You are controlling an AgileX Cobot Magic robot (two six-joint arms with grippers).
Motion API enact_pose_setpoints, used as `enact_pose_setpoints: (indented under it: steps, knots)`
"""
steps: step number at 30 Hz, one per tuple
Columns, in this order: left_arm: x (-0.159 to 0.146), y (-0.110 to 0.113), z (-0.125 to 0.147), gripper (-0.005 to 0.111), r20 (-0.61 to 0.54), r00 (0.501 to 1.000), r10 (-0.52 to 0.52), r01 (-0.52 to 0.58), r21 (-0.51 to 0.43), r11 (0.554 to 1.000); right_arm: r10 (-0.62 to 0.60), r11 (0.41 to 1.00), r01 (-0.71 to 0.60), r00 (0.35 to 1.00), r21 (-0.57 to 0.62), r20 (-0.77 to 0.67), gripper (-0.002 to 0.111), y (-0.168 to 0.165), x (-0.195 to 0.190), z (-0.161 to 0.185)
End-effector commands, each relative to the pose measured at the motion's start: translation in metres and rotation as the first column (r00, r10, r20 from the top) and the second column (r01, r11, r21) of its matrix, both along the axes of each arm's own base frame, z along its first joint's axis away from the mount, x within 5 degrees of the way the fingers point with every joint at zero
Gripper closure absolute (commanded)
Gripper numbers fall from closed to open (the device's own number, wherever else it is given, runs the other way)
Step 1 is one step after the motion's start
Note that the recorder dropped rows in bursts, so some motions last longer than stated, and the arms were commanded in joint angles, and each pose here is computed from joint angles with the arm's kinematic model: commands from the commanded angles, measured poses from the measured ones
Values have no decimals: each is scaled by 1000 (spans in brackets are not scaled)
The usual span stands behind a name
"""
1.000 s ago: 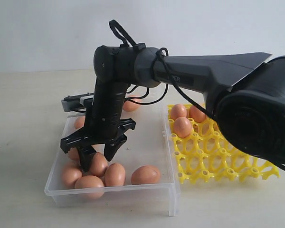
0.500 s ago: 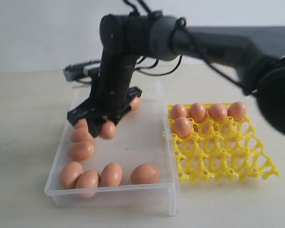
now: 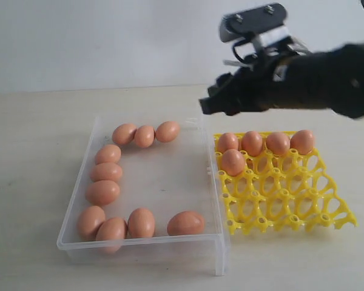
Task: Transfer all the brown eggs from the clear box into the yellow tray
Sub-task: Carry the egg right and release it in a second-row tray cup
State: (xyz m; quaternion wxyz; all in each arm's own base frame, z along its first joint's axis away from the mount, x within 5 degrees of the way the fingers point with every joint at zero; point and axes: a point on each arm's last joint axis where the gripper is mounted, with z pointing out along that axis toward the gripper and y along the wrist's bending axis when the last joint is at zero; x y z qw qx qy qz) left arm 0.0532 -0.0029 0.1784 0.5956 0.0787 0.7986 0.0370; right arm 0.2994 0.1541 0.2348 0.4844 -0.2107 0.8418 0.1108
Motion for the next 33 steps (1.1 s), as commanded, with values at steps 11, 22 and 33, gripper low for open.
enact_pose_setpoints:
  steps: [11, 22, 33]
  knots:
    - [0, 0, 2, 107, 17, 1000, -1, 1, -2, 1000, -52, 997, 56, 996, -57, 66, 108, -54, -20, -83]
    - [0, 0, 2, 107, 17, 1000, -1, 1, -2, 1000, -78, 997, 79, 996, -23, 38, 108, -51, -12, -116]
    - [0, 0, 2, 107, 17, 1000, -1, 1, -2, 1000, -76, 997, 77, 995, -11, 64, 53, -50, -10, -121]
